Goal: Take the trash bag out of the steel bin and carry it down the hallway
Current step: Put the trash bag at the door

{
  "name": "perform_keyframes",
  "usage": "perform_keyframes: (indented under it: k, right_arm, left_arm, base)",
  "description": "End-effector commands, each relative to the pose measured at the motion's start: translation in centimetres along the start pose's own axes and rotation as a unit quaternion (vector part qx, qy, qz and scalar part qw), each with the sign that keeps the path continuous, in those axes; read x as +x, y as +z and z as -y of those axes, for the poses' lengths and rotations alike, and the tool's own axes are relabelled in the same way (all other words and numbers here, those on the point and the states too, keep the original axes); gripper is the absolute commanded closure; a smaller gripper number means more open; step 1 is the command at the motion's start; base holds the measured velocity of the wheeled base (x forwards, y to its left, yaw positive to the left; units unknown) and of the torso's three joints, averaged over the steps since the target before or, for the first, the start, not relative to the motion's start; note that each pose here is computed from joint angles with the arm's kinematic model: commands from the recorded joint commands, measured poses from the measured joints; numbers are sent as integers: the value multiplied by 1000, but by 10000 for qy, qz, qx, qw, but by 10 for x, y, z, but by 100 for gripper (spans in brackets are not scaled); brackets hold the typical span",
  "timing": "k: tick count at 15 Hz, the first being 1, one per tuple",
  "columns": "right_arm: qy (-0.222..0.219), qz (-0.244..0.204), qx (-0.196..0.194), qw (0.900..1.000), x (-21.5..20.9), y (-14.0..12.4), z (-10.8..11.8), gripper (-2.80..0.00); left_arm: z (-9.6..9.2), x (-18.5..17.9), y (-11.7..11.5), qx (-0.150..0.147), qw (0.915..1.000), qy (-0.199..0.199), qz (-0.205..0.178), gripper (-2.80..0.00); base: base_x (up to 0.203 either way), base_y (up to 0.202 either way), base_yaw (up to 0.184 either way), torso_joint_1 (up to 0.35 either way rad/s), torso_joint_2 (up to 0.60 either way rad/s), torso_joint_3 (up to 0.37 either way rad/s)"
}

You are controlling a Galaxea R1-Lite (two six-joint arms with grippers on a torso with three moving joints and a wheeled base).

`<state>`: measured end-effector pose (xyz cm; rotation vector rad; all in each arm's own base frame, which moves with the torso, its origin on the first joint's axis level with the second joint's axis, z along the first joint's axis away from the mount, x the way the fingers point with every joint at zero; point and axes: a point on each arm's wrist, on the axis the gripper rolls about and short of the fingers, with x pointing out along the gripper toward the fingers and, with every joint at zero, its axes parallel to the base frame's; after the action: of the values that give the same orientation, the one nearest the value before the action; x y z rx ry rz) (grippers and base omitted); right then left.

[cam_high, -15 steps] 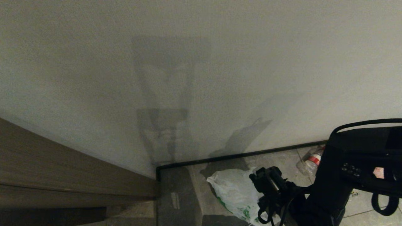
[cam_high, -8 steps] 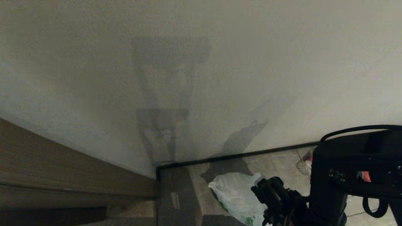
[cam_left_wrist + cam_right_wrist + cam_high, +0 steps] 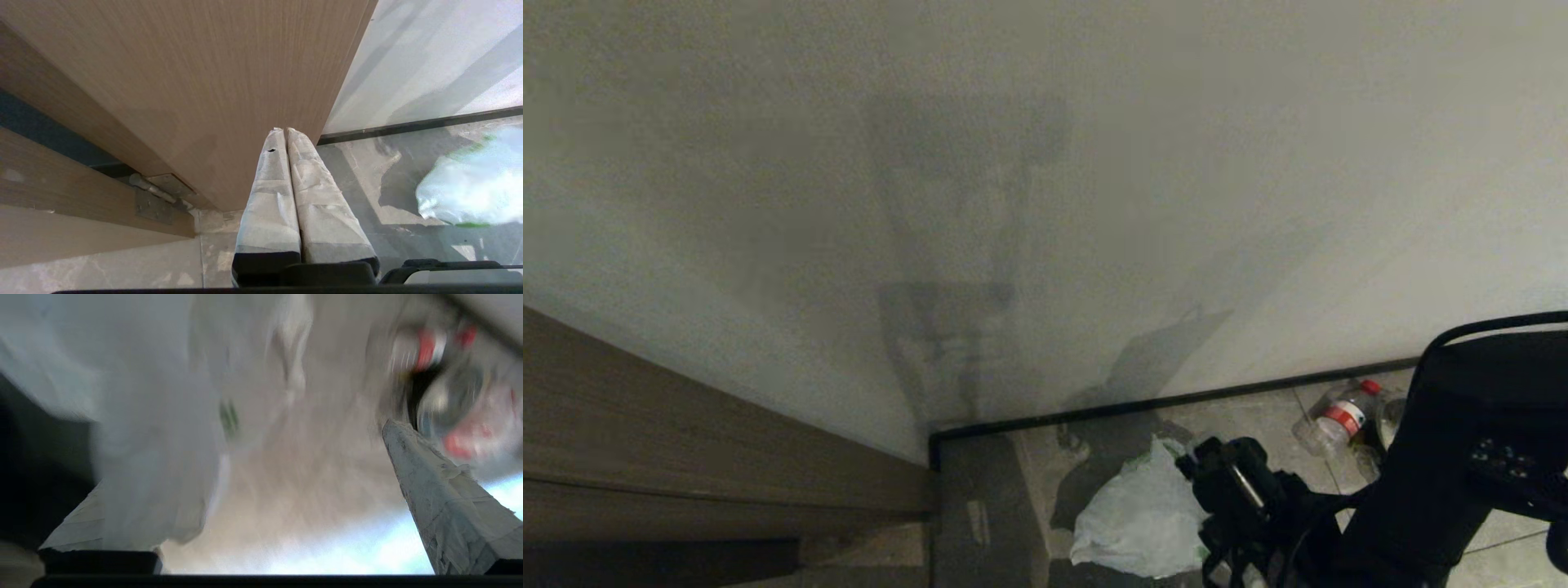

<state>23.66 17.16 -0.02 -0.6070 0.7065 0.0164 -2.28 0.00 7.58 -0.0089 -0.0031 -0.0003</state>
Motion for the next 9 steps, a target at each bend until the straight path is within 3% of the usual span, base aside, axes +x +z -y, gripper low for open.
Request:
perform_keyframes:
  k: [1, 4, 7, 9]
  right_arm:
    - [-23, 407, 329, 9986, -2, 27, 2, -280]
    - [33, 341, 217, 9992, 8, 28, -11, -280]
    - [6, -379, -343, 9987, 12, -18, -15, -280]
    - [-22, -612, -462, 9970, 5, -36, -10, -280]
  left_arm:
    - [0, 0, 0, -1, 10000, 2, 0, 0]
    - [0, 0, 0, -1, 10000, 2, -7, 0]
    - [0, 0, 0, -1, 10000, 2, -8, 0]
    - [0, 0, 0, -1, 10000, 2, -3, 0]
  base:
    - [0, 0, 0, 0, 0, 0]
    - [0, 0, 0, 0, 0, 0]
    - [0, 0, 0, 0, 0, 0]
    - [0, 0, 0, 0, 0, 0]
